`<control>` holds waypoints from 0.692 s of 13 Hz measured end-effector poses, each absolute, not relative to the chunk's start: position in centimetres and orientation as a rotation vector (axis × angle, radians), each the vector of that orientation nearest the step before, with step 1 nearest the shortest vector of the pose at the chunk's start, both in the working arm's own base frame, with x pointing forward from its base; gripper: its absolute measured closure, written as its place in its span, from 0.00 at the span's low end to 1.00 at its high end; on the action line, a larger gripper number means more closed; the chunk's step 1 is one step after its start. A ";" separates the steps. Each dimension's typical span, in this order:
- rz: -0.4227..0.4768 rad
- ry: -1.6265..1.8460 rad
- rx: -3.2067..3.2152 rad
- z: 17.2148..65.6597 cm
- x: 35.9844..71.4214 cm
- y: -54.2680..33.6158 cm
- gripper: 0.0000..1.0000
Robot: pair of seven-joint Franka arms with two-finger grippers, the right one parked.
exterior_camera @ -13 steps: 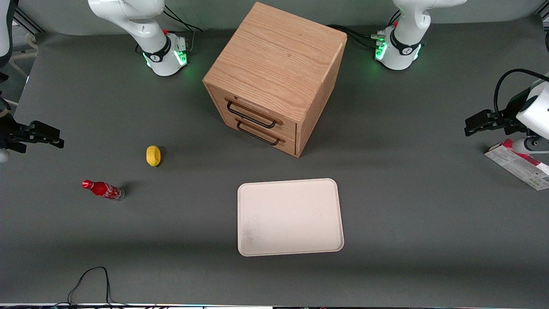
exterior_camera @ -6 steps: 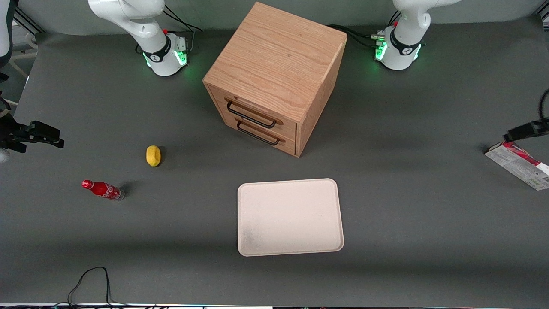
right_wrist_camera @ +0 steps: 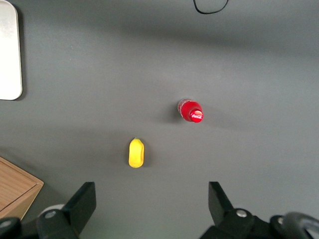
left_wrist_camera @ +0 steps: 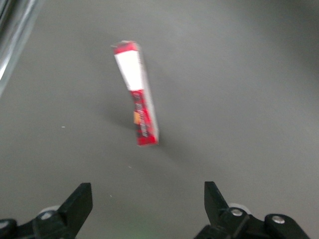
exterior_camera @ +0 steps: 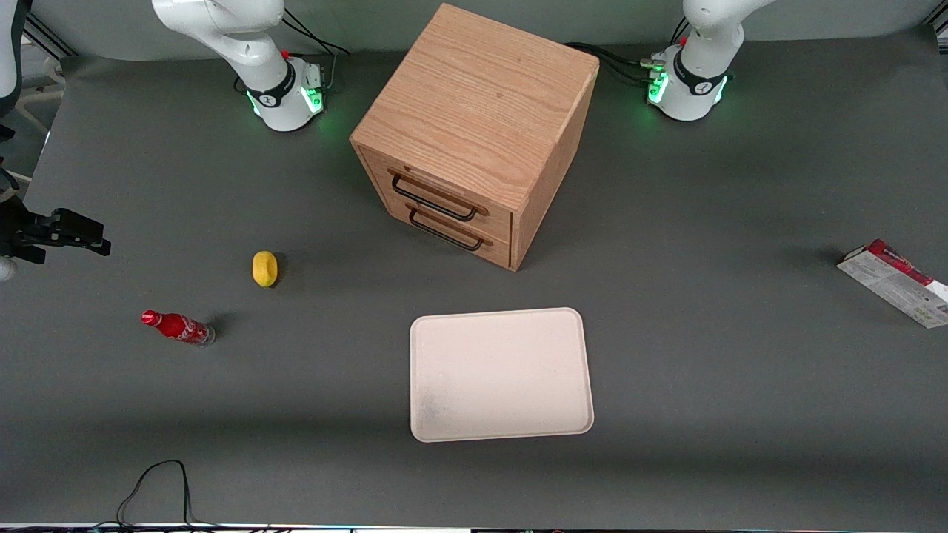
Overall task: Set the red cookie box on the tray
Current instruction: 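Move the left gripper down over the red-and-white cookie box, then close the left gripper on the cookie box end and lift it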
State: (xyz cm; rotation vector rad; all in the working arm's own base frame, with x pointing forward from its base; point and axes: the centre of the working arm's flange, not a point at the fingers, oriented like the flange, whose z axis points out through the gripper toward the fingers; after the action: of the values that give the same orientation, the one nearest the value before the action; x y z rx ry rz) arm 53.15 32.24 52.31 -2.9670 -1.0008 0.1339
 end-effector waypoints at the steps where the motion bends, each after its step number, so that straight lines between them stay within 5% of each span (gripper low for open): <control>1: 0.130 -1.064 -2.946 51.9 52.2 34.3 0.00; 6: 0.103 -1.261 -2.866 50.5 50.0 38.6 0.00; 9: 0.024 -1.286 -2.848 44.2 50.8 38.4 0.00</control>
State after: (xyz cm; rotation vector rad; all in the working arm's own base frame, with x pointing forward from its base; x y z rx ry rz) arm 50.83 38.40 44.20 -2.8484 -1.2862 0.0239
